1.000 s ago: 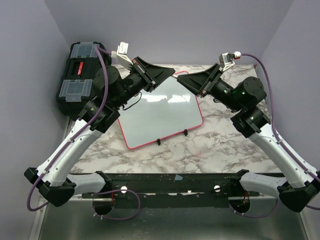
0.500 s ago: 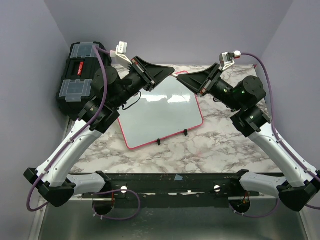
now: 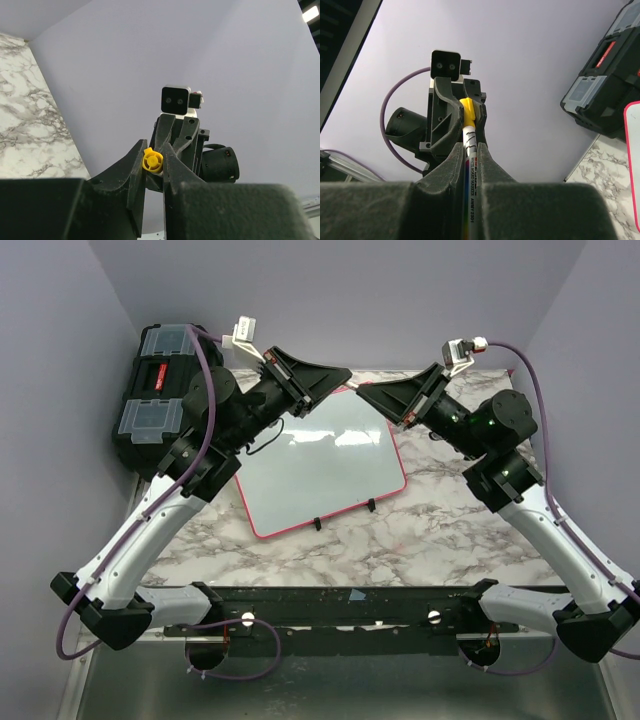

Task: Write a sentence on the whiteboard
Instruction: Pass from the left arm to the right

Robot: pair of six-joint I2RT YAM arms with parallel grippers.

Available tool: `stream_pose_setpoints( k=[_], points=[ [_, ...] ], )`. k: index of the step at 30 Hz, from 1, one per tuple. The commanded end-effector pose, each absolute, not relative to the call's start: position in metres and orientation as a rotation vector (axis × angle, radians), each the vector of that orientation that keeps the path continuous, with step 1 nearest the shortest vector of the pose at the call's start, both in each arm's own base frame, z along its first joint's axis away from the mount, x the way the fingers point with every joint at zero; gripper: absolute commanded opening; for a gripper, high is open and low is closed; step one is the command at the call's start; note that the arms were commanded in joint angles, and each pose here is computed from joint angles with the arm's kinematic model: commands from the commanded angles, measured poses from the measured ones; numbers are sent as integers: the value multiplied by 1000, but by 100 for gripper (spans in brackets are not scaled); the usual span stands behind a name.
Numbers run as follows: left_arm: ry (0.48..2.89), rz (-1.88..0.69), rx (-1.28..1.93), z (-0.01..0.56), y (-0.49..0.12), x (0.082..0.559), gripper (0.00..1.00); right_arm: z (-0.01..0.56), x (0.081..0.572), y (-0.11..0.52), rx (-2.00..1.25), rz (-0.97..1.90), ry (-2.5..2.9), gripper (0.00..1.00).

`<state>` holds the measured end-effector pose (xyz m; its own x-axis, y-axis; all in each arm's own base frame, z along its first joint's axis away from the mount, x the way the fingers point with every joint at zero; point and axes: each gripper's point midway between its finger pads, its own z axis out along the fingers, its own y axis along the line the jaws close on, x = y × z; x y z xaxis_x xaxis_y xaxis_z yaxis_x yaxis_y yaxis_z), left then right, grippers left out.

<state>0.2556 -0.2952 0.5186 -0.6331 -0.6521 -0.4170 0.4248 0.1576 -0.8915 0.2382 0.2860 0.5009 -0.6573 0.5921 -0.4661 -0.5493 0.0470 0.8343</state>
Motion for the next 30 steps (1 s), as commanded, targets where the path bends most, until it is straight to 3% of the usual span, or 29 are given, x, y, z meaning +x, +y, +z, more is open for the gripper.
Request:
stream_pose_setpoints(
  k=[1,5,9,15,23,30],
  points=[
    [1693,-1547,-115,491,-311,259,0,510,222,296,-72,1783,1486,1],
    [1702,-1547,-80,490,-312,259,12,510,221,292,-65,1762,1483,1],
    [1708,-1540,-49,492,-302,256,40,506,226,285,-8,1717,1492,1],
    [1696,-1520,-64,492,-275,250,64,503,227,282,12,1693,1497,1],
    [1615,-1526,-81,503,-250,233,68,496,229,287,-6,1693,1525,1],
    [1569,-1617,-114,504,-256,236,57,495,230,293,-42,1704,1533,1]
  ],
)
